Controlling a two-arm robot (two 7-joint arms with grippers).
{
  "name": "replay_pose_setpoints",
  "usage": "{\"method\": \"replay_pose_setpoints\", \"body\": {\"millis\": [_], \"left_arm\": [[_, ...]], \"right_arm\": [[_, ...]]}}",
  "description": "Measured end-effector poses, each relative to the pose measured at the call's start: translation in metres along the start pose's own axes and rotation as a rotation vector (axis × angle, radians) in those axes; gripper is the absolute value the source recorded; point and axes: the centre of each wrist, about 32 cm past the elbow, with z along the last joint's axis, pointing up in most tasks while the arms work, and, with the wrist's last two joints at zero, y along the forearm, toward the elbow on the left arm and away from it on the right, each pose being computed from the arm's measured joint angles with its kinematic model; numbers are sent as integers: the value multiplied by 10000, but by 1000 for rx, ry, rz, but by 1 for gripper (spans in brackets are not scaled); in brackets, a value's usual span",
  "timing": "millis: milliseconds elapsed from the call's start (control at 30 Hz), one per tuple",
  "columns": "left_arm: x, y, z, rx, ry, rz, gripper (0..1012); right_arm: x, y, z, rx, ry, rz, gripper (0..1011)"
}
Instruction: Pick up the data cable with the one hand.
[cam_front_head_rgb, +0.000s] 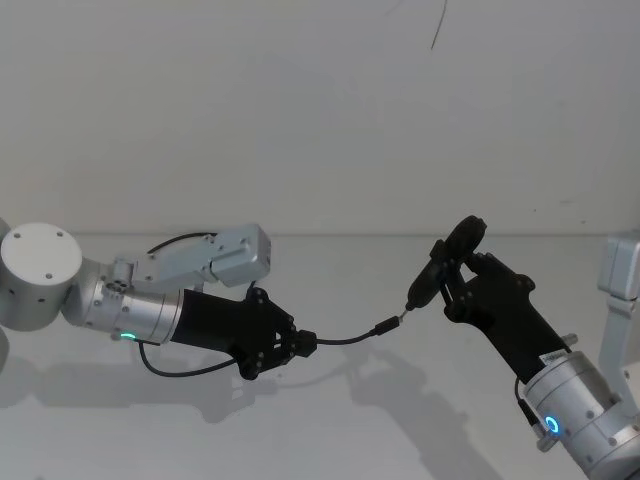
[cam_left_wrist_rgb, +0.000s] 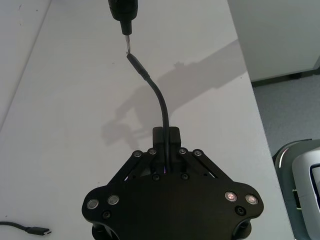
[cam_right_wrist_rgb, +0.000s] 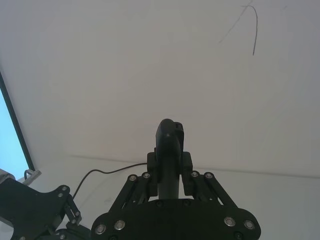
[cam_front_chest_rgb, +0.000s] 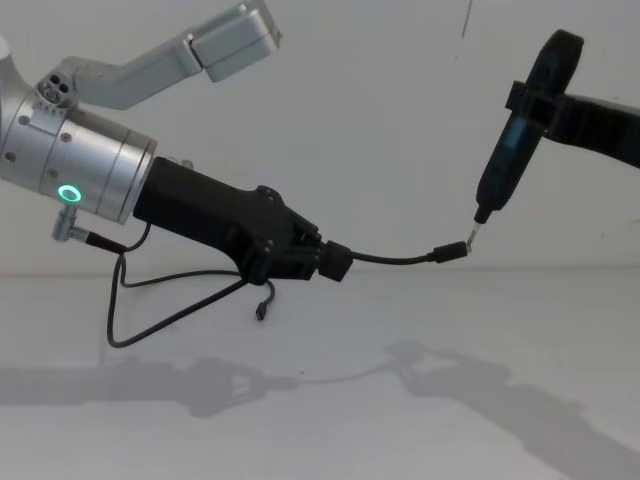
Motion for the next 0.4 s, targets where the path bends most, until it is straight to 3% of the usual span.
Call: {"method": "replay_pose_setpoints", "body": {"millis": [400], "left_arm": [[0,0,0,0,0,0,65]], "right_arm": [[1,4,-1,-1,-1,2,263]]}}
